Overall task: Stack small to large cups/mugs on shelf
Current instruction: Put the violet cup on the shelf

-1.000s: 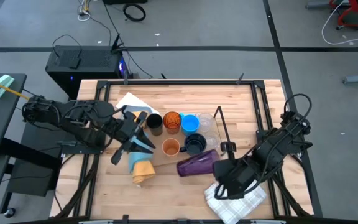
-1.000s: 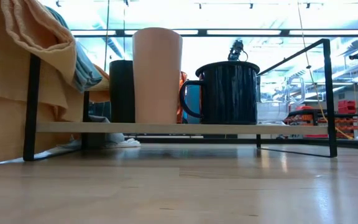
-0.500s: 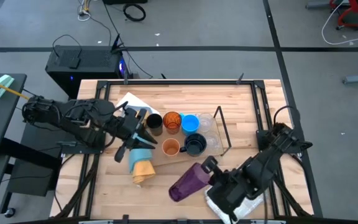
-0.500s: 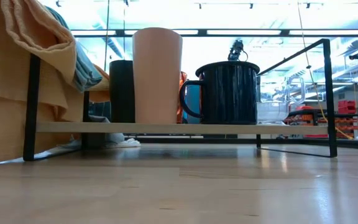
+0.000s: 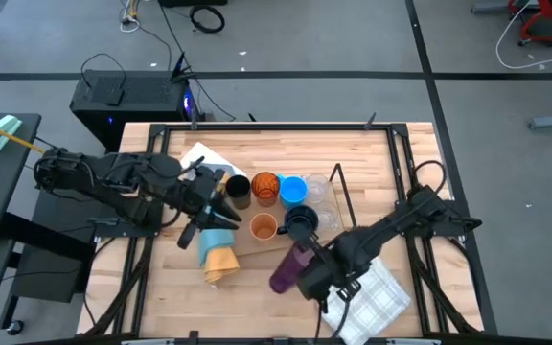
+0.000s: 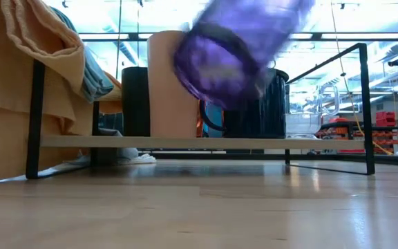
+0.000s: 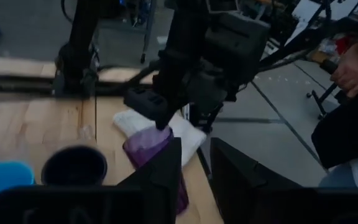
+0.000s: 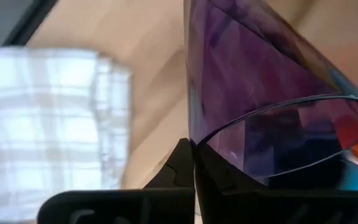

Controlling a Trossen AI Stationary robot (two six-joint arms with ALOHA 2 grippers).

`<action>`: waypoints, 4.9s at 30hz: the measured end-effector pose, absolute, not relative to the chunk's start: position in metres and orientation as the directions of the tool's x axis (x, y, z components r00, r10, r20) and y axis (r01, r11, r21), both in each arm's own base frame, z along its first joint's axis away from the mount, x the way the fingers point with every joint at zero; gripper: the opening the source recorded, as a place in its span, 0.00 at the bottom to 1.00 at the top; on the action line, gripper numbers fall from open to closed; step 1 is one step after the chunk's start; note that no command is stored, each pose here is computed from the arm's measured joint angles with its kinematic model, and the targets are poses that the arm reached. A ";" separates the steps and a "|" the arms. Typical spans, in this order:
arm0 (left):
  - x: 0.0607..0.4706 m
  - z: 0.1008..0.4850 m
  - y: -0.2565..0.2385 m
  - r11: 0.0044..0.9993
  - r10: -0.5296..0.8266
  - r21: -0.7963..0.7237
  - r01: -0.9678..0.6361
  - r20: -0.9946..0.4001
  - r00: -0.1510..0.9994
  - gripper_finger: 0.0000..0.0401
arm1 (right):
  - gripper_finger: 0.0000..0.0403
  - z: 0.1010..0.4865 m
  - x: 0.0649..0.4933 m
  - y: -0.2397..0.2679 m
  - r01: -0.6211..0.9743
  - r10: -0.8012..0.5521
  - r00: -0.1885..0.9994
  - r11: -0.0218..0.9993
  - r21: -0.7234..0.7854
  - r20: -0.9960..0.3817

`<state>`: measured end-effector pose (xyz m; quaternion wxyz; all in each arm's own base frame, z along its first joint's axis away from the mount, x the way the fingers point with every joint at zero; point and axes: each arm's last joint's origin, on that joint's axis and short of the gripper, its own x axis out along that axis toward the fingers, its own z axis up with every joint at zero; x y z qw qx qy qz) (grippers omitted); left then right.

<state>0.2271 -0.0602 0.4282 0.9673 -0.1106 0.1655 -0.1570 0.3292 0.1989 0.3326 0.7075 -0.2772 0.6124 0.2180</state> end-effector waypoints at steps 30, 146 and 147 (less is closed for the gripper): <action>0.224 0.422 -0.061 0.908 -0.384 -0.312 0.281 -0.350 0.854 0.25 | 0.00 0.342 0.299 0.228 -0.820 -0.255 0.359 0.373 -0.434 -0.898; 0.225 0.424 -0.061 0.919 -0.375 -0.250 0.303 -0.331 0.866 0.25 | 0.14 0.282 0.208 0.313 0.906 -0.180 0.228 0.400 0.141 -0.957; 0.225 0.425 -0.061 0.919 -0.376 -0.249 0.305 -0.323 0.868 0.26 | 0.14 0.279 0.210 0.309 0.911 -0.205 0.224 0.393 0.129 -0.953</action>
